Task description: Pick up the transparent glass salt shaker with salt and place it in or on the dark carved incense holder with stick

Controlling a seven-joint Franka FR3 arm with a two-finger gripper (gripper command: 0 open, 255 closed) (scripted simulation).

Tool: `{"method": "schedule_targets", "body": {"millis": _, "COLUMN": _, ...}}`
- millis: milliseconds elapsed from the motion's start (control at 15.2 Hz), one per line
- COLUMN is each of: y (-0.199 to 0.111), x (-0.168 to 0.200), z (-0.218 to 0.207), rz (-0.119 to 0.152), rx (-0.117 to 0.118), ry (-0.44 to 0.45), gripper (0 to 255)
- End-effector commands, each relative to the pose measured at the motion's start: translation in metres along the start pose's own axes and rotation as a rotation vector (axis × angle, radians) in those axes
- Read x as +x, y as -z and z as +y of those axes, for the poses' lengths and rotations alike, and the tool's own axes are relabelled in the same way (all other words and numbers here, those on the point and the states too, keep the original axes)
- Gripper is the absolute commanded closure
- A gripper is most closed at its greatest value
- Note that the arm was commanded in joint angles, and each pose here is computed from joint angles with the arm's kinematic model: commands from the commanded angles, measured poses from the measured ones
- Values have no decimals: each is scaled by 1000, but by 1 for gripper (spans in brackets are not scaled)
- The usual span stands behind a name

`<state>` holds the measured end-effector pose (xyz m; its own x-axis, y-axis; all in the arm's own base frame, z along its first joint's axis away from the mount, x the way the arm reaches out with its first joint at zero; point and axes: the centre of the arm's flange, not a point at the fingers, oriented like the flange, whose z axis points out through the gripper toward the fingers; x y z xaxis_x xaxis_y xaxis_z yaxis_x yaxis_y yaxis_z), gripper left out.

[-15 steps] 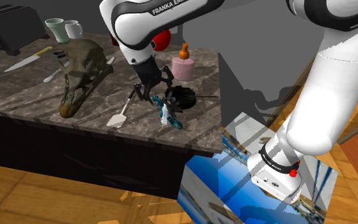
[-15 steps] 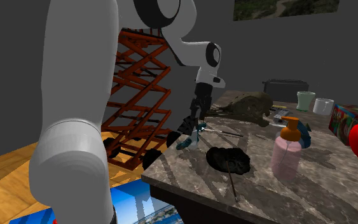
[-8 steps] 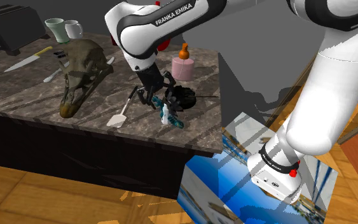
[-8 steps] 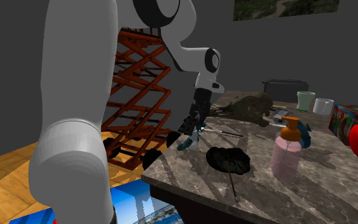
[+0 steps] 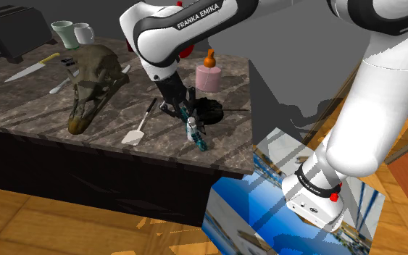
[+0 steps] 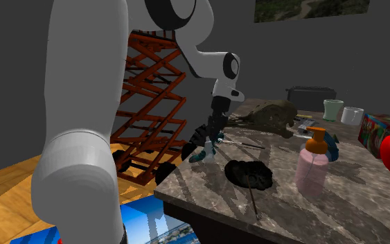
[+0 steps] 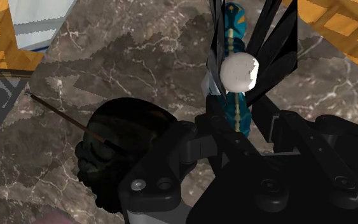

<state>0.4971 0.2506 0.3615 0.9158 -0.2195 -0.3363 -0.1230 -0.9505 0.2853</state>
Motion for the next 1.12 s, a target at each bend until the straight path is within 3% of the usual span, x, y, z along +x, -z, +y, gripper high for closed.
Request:
{"method": "schedule_targets", "body": {"millis": 0, "y": -1, "x": 0, "z": 0, "rz": -1, "rx": -1, "ry": 0, "gripper": 255}}
{"method": "schedule_targets", "body": {"millis": 396, "y": -1, "x": 0, "z": 0, "rz": -1, "rx": -1, "ry": 0, "gripper": 255}}
{"method": "schedule_targets", "body": {"millis": 1056, "y": 47, "x": -18, "z": 15, "rz": -1, "rx": -1, "ry": 0, "gripper": 255}}
